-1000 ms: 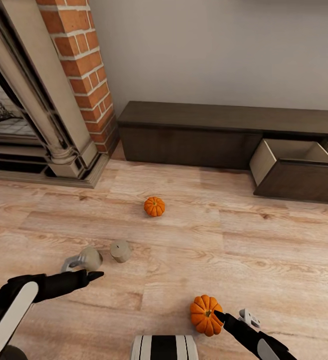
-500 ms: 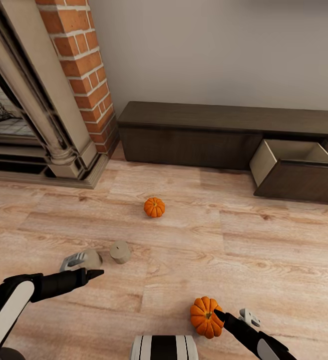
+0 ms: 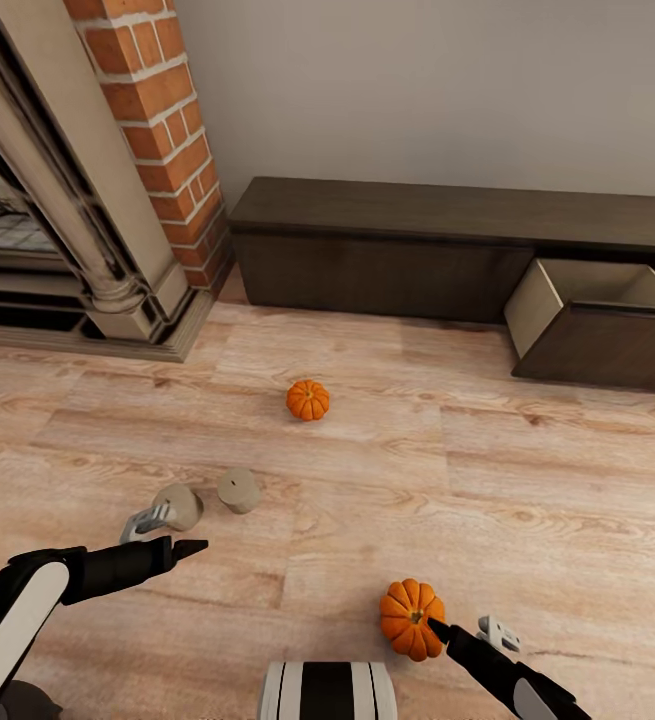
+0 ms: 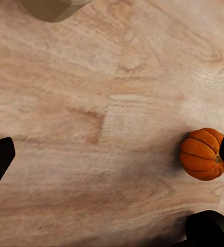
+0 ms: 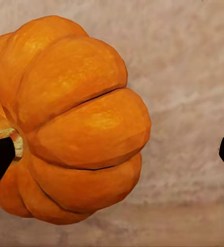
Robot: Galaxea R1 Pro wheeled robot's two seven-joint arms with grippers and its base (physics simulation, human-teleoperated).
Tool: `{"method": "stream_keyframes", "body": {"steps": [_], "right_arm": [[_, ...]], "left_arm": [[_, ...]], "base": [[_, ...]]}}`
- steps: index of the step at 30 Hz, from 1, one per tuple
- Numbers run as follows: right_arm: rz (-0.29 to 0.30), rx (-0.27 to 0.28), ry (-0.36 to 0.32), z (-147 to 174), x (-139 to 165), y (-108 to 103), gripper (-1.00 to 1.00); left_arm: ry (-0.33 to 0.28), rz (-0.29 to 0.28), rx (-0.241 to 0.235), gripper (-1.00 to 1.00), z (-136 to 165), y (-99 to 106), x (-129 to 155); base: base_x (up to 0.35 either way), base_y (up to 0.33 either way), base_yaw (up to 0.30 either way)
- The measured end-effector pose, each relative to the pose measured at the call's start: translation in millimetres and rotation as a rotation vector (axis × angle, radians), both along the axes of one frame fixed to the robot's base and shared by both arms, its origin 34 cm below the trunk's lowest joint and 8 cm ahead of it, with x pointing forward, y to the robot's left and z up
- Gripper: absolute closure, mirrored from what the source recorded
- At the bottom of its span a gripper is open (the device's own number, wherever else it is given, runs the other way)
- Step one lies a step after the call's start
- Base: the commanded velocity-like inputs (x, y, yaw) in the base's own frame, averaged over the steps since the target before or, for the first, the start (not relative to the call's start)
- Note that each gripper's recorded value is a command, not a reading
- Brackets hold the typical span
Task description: Place each of the two pumpkins and all three candles from the living room inside a cabinet in the living room (use any cabinet), then make sure every cabinet is closed, and position the cauldron so it is next to a table in the living room.
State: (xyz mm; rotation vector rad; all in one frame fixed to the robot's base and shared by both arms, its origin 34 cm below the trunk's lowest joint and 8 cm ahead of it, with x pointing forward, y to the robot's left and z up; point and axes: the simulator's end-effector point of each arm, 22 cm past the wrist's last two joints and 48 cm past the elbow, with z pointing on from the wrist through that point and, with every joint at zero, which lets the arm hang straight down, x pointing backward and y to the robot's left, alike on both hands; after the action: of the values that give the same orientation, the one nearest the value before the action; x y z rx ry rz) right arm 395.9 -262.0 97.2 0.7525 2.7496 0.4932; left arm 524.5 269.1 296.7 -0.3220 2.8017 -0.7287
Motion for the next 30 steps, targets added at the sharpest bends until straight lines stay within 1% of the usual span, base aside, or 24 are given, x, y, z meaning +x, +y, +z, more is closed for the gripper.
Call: {"method": "stream_keyframes", "body": {"steps": [3,6,8,11,24,26,30], "right_arm": [[0.016,-0.003,-0.002,0,0,1,-1.00],[0.033,0.005,-0.010,1,1,4,-1.00],[0.057,0.025,-0.023,3,1,9,-1.00],[0.071,0.037,-0.031,5,2,13,-1.00],[0.075,0.039,-0.035,5,3,13,-1.00],[0.072,0.026,-0.031,3,0,11,-1.00],[0.072,0.027,-0.034,4,1,11,-1.00]], "left_arm": [[0.000,0.000,0.000,-1.00,0,0,0],[0.000,0.000,0.000,-1.00,0,0,0],[0.000,0.000,0.000,-1.00,0,0,0],[0.000,0.000,0.000,-1.00,0,0,0],[0.000,0.000,0.000,-1.00,0,0,0],[0.011,-0.008,0.007,-1.00,-4,0,-5],[0.018,-0.024,0.003,-1.00,-6,-5,-9]], "base": [[0.000,0.000,0.000],[0.000,0.000,0.000],[0.000,0.000,0.000],[0.000,0.000,0.000],[0.000,0.000,0.000],[0.000,0.000,0.000],[0.000,0.000,0.000]]}}
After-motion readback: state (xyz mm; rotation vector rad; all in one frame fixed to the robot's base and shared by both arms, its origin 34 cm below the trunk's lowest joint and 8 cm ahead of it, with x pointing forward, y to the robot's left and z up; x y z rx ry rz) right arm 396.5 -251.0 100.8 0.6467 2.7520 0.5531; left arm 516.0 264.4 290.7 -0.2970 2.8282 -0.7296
